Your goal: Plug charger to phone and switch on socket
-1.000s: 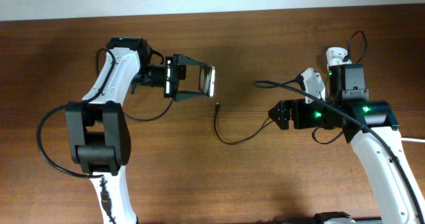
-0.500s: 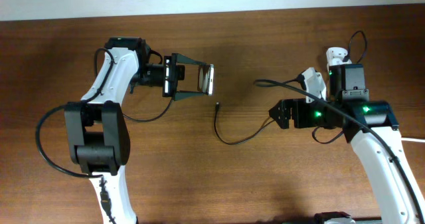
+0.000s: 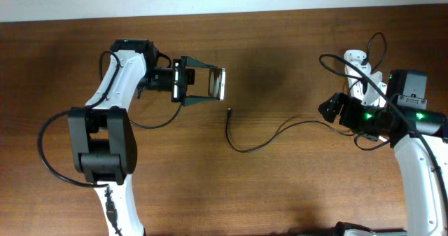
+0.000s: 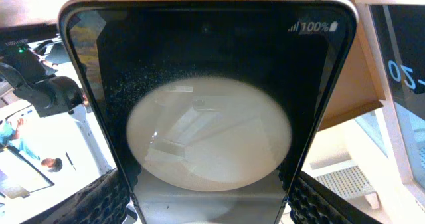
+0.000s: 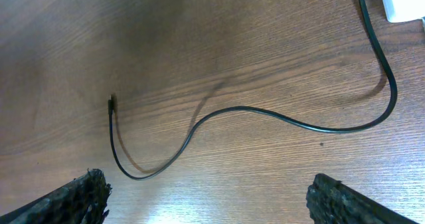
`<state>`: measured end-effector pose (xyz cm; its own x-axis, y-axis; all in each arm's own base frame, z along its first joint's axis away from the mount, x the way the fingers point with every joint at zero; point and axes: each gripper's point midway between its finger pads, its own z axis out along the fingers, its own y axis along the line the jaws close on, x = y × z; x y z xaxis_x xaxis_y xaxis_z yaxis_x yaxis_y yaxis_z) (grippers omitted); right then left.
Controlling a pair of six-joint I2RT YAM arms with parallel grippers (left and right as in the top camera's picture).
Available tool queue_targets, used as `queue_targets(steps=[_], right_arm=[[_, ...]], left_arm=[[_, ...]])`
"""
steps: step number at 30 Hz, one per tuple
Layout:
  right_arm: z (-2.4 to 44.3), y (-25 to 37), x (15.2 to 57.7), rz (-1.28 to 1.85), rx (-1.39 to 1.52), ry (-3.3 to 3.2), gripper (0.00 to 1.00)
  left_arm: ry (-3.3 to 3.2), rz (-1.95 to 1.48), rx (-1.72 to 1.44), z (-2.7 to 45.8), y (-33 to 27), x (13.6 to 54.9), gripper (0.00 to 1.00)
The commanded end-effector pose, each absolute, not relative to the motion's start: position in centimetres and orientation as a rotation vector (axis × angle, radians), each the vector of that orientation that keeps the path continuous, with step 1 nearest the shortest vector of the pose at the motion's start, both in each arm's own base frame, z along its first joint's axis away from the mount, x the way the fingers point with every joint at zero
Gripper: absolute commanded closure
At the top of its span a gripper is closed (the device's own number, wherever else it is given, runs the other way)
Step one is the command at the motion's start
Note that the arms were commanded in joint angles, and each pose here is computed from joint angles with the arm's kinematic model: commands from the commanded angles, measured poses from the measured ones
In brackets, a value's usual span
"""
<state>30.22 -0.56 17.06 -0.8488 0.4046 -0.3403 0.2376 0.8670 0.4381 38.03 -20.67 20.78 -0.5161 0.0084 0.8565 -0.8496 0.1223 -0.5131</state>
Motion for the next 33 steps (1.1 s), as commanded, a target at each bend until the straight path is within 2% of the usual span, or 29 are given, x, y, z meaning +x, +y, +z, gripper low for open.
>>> queue_targets(steps=[1, 33], right_arm=[[17.54, -0.74, 30.51, 0.531, 0.472, 2.600, 0.01], [17.53, -0.74, 30.49, 0.531, 0.472, 2.601, 0.01]], left_arm=[[-1.635, 1.521, 0.827, 21.66, -20.49, 38.44, 0.83], [-1.646, 1.511, 0.828, 21.47, -20.48, 38.38, 0.83]])
